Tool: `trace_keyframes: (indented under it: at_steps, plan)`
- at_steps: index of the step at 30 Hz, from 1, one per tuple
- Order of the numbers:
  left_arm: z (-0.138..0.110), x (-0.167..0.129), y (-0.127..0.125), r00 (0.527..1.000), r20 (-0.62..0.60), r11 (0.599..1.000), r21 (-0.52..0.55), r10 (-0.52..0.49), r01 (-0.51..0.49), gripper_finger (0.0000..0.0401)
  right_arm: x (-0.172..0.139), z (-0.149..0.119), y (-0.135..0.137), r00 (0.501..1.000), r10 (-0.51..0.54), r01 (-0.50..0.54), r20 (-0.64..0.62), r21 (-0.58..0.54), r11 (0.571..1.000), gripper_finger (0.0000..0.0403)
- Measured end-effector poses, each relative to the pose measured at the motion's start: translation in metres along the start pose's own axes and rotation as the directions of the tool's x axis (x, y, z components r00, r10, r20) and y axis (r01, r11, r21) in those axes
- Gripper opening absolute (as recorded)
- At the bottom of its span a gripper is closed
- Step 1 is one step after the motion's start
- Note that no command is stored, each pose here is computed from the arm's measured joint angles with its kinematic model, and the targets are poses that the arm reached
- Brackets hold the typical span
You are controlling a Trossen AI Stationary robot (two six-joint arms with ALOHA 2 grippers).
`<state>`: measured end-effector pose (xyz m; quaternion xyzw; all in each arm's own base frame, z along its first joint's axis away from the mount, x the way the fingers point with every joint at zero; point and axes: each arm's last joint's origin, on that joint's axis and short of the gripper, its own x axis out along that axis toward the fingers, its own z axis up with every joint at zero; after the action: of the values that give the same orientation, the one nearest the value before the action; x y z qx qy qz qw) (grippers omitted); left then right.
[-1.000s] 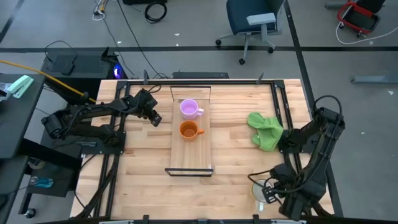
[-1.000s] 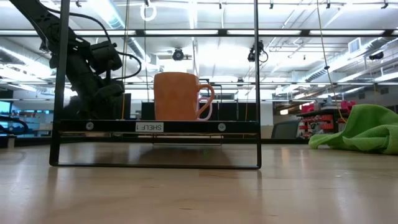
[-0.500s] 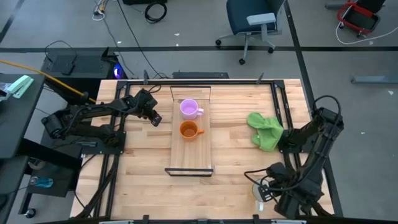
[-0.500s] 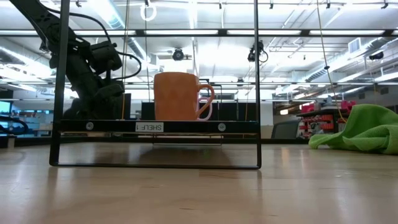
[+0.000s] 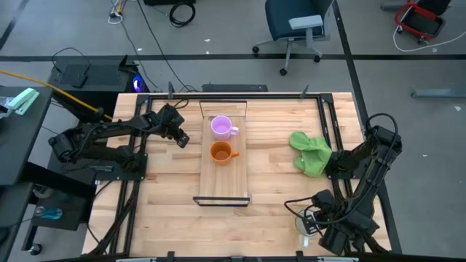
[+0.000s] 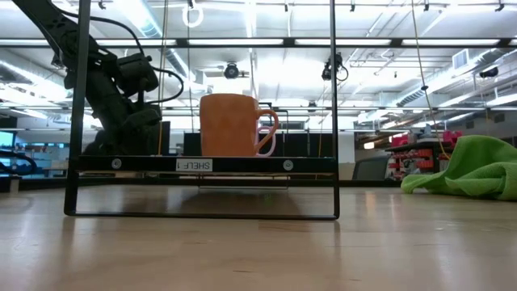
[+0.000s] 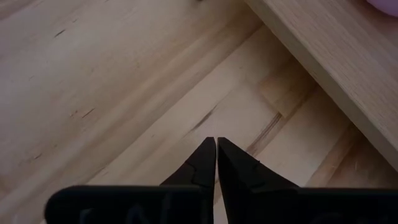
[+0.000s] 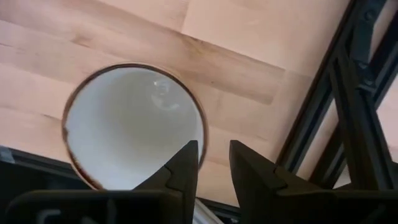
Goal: Stack small to large cups/mugs on shelf
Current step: Put the yellow mug on the shelf
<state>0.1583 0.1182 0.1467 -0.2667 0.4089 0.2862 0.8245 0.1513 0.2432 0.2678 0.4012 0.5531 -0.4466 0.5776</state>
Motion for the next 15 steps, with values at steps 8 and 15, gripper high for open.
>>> trace_keyframes:
  at_steps: [8, 15]
  plan:
    - [0.000, 0.000, 0.000, 1.000, -0.001, 1.000, -0.006, 0.000, 0.000, 0.0017, 0.011, -0.008, 0.008, 1.000, -0.007, 0.007, 0.005, -0.004, 1.000, 0.0099]
    - [0.000, 0.000, 0.000, 1.000, 0.000, 1.000, -0.006, 0.001, -0.001, 0.0017, 0.012, -0.008, 0.008, 1.000, -0.016, 0.016, 0.001, -0.001, 1.000, 0.0099]
